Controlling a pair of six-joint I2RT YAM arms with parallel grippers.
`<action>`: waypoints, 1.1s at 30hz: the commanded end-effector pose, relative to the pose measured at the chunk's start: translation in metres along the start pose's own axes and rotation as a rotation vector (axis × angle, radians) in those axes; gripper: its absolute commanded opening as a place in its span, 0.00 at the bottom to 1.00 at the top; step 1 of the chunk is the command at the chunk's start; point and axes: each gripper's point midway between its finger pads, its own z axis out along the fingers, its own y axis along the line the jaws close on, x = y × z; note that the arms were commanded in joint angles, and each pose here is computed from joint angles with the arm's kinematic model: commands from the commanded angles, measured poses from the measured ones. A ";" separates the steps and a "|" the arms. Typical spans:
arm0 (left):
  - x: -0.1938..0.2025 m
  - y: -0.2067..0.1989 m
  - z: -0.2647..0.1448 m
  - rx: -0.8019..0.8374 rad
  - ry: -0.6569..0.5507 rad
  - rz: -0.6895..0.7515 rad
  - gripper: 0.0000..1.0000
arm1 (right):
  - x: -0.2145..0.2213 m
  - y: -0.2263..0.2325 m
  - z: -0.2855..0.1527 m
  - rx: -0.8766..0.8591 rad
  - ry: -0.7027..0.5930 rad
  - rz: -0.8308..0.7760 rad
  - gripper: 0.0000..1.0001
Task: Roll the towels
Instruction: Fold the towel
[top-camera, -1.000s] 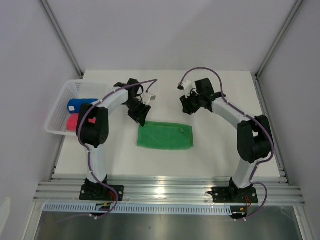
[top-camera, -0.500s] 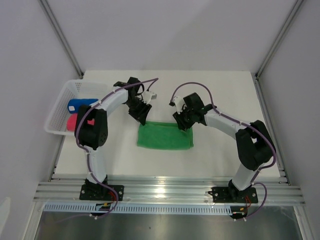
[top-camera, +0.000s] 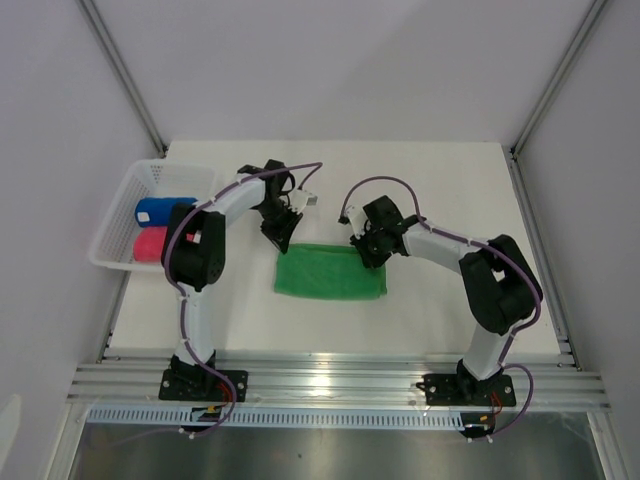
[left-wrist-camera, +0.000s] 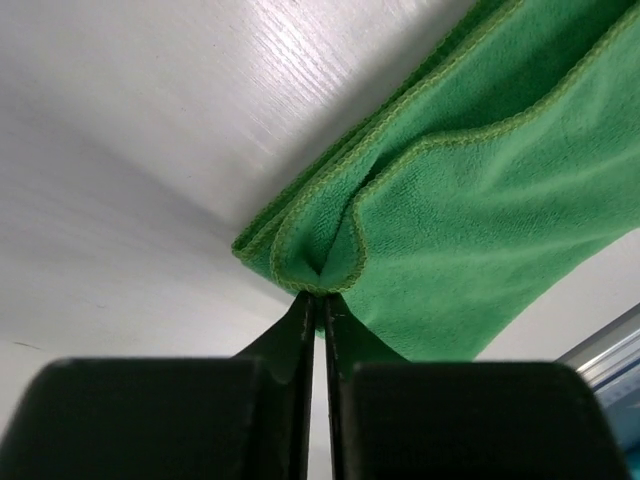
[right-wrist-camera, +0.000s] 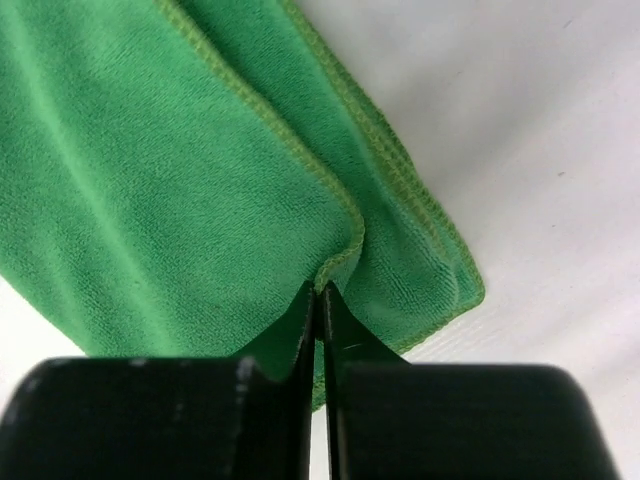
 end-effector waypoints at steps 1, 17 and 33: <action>-0.010 0.001 -0.009 -0.022 -0.023 0.006 0.03 | -0.018 -0.012 -0.007 0.045 -0.057 0.022 0.00; -0.012 0.014 -0.015 -0.092 -0.017 0.037 0.01 | -0.050 -0.045 -0.032 -0.028 -0.221 0.218 0.00; -0.010 0.015 -0.012 -0.096 -0.011 0.031 0.09 | -0.040 -0.087 0.013 0.063 -0.187 0.339 0.10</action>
